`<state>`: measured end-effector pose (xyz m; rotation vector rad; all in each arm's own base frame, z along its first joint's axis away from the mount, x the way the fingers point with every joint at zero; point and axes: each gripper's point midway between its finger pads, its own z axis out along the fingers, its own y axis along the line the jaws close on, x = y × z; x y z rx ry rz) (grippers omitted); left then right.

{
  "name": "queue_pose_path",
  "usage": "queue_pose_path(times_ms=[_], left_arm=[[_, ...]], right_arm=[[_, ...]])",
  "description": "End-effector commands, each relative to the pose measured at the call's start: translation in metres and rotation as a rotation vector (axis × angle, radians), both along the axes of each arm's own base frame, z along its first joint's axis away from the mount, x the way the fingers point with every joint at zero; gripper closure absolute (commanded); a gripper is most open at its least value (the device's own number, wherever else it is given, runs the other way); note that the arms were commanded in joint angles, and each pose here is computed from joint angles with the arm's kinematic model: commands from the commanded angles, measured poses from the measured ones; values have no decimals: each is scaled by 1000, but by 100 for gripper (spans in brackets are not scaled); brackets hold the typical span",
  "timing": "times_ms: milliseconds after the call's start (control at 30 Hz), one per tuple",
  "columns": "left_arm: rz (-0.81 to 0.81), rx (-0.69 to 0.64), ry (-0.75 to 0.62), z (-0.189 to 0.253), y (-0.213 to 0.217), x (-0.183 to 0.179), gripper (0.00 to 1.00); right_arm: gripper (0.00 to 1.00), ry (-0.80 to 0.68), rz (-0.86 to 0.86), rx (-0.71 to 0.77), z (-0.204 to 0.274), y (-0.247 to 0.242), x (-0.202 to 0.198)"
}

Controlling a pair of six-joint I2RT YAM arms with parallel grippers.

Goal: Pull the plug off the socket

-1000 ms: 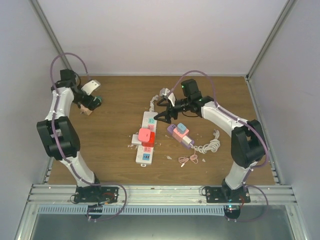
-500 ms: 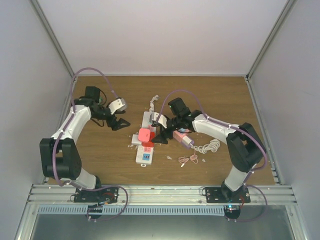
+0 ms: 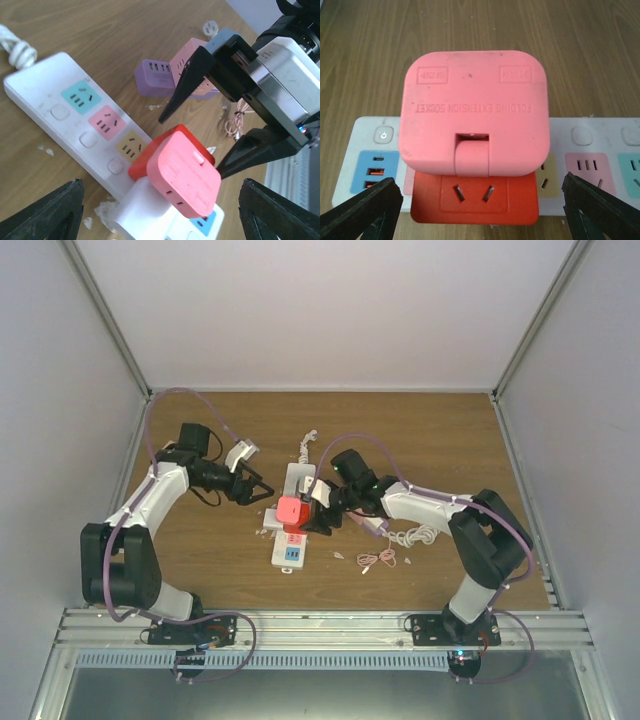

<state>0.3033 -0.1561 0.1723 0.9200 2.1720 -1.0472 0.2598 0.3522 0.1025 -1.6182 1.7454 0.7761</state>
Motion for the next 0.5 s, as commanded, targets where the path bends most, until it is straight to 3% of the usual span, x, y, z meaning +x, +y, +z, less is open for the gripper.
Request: queue_pose_path(times_ms=[0,333,467], left_arm=[[81,-59,143,-2,-4,-11,15],[99,-62,274,-17,-15,-19,19],[87,-57,305,-22,-21,-22,21]], right_arm=[[13,-58,-40,38,8,7,9],[33,-56,-18,51,0,10,2],[34,-61,2,53,0,16,-2]])
